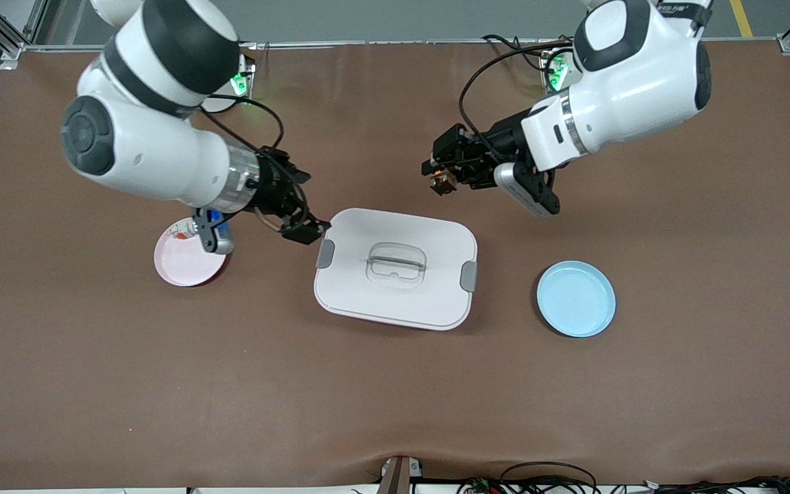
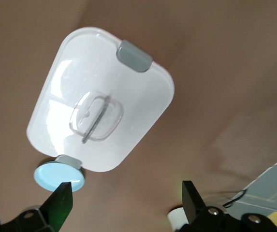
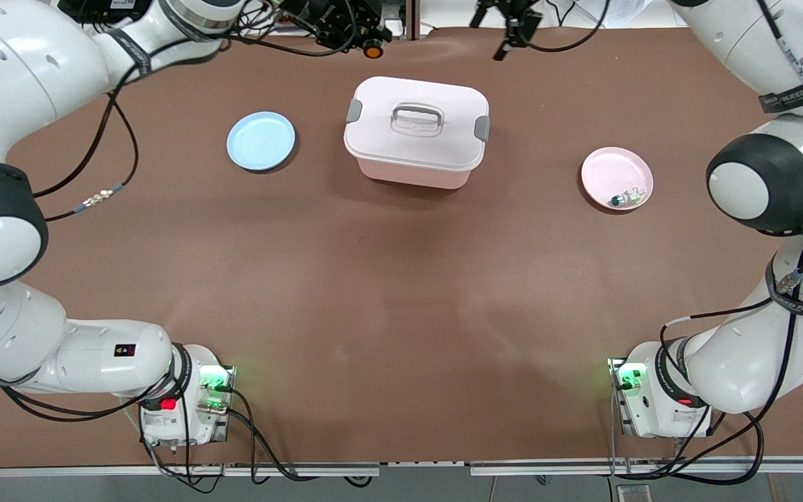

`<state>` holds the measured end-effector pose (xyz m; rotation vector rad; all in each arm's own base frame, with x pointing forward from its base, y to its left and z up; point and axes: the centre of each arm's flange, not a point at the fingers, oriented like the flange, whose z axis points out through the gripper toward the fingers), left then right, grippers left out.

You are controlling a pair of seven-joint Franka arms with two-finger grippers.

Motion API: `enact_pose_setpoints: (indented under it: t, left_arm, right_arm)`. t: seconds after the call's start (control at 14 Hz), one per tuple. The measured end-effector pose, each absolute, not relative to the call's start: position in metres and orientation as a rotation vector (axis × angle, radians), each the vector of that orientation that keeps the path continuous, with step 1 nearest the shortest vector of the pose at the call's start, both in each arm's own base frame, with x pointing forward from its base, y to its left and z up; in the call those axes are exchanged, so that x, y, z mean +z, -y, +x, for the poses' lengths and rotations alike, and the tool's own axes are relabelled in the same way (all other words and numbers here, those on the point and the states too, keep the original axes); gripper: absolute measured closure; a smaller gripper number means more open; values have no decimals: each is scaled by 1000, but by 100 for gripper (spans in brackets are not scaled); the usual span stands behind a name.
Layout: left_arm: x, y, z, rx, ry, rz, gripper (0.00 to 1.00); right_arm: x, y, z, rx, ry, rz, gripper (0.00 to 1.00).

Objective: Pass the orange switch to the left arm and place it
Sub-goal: 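Open the right gripper and withdraw it while the left gripper pulls back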

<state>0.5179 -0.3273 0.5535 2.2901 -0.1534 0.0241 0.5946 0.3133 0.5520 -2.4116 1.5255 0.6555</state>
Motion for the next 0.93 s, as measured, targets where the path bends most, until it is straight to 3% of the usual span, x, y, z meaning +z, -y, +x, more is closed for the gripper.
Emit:
enact_pose_setpoints:
  t: [0.43,0.93]
  left_arm:
    - [588,286,508,-38,358,2508,59]
    - [616,241,507,-111,439,2790,59]
  right_arm:
    - [543,-210,610,764,-1222,-2603,0]
    - [572,-100,618,643,-787,-2789,0]
